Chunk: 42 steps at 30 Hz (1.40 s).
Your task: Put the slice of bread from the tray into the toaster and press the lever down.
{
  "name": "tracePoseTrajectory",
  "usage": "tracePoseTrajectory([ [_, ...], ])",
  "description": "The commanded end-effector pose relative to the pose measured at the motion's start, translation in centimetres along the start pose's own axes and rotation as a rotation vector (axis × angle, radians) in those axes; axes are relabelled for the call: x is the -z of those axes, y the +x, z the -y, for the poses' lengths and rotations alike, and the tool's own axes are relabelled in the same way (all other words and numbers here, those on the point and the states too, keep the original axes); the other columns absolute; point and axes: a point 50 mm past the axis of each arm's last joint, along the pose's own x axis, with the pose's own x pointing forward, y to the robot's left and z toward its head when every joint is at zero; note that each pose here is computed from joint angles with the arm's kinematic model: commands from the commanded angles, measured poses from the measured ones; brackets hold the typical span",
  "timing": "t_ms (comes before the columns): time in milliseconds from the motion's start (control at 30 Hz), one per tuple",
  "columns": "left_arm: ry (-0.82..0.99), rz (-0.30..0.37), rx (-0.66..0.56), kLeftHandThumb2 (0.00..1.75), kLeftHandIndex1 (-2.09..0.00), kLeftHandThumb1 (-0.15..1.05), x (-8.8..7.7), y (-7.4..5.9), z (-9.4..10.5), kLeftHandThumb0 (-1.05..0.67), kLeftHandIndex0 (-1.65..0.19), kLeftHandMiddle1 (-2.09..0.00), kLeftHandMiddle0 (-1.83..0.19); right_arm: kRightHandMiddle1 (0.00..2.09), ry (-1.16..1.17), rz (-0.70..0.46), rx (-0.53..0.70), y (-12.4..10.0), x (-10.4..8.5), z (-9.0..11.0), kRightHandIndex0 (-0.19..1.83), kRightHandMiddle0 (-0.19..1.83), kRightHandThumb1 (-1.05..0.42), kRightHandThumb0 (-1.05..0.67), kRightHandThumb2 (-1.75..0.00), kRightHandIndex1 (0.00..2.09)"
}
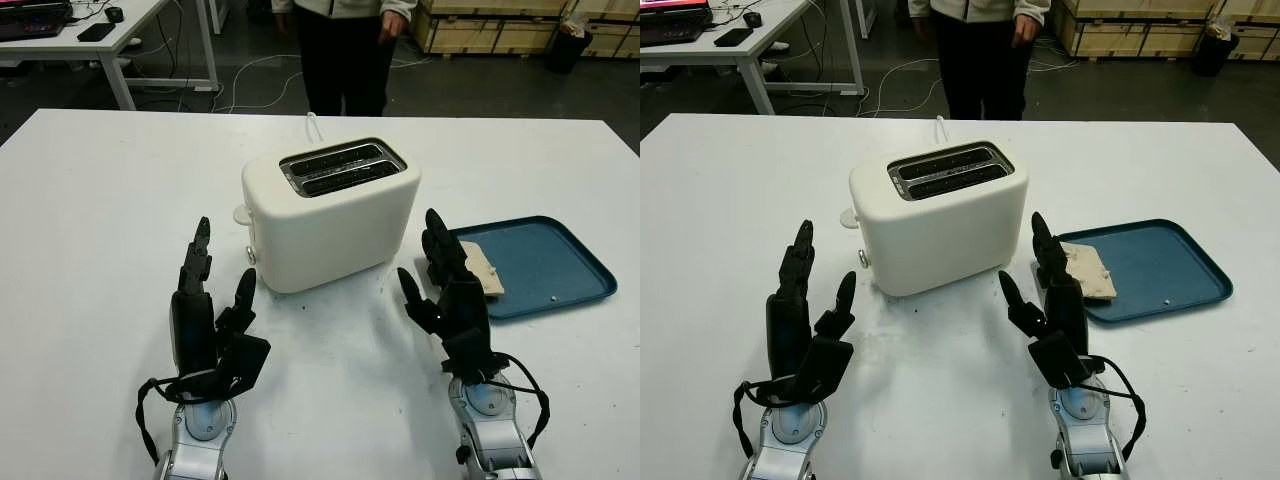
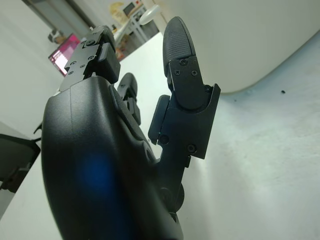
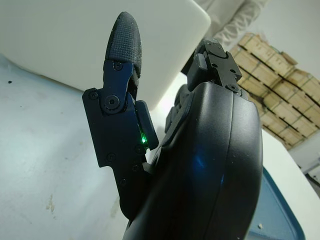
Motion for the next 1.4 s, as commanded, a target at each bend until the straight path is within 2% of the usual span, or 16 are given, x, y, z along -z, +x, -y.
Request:
tracePoseTrajectory([
  [0,-0.029,-0.008,-0.011,0.59,0.0,0.92,-0.3,-0.4,0.3,-0.58,-0.18,-0.23,-0.12,0.0,-0.004,-0.01,0.002,-0.3,0.0,0.2,0.09,0.12,-0.92,-0.68,-0.48,0.01],
  [267,-0.022,-0.011,-0.013,0.58,0.0,0.92,-0.4,-0.1,0.4,-0.57,-0.18,-0.21,-0.13,0.01,0.01,-0.043,-0.029,0.3,0.2,-0.1,0.11,0.13,-0.92,-0.7,-0.48,0.01],
  [367,-0.017,-0.009,-0.016,0.59,0.0,0.92,-0.3,0.0,0.3,-0.57,-0.18,-0.21,-0.14,0.01,0.016,-0.01,-0.05,0.3,0.0,0.0,0.12,0.15,-0.92,-0.72,-0.44,0.01],
  [467,-0.023,-0.001,-0.02,0.59,0.0,0.92,-0.3,0.1,0.4,-0.56,-0.18,-0.2,-0.14,0.03,0.016,0.089,-0.069,-0.3,-1.0,0.7,0.21,0.22,-0.92,-0.7,-0.26,0.03],
  [533,-0.031,0.001,-0.016,0.59,0.0,0.92,-0.3,0.1,0.4,-0.56,-0.18,-0.19,-0.14,0.04,-0.038,0.223,-0.054,-0.8,-2.3,1.8,0.33,0.35,-0.88,-0.6,-0.08,0.04],
  [667,-0.035,0.007,-0.007,0.59,0.0,0.92,-0.4,0.4,0.5,-0.57,-0.18,-0.19,-0.15,0.04,-0.303,0.389,0.018,-1.7,-4.2,4.1,0.43,0.44,-0.81,-0.58,0.0,0.04],
  [767,-0.04,0.009,0.005,0.59,0.0,0.92,-0.4,0.5,0.6,-0.57,-0.16,-0.18,-0.15,0.03,-0.494,0.432,0.074,-2.1,-4.8,5.6,0.45,0.46,-0.76,-0.57,0.0,0.03],
  [833,-0.032,0.016,0.007,0.58,-0.01,0.92,-0.4,0.6,0.7,-0.58,-0.17,-0.17,-0.16,0.02,-0.577,0.417,0.088,-2.3,-4.6,6.3,0.42,0.45,-0.72,-0.56,0.0,0.02],
  [1033,-0.049,0.021,0.012,0.58,0.0,0.92,-0.5,0.5,0.8,-0.57,-0.17,-0.16,-0.15,0.0,-0.737,0.303,0.065,-2.3,-3.1,7.6,0.33,0.34,-0.76,-0.62,-0.01,0.0],
  [1367,-0.047,0.021,0.007,0.58,0.0,0.92,-0.7,0.5,1.0,-0.57,-0.17,-0.14,-0.16,0.0,-0.973,0.121,-0.066,-0.9,-1.2,7.3,0.08,0.14,-0.81,-0.77,-0.01,0.0],
])
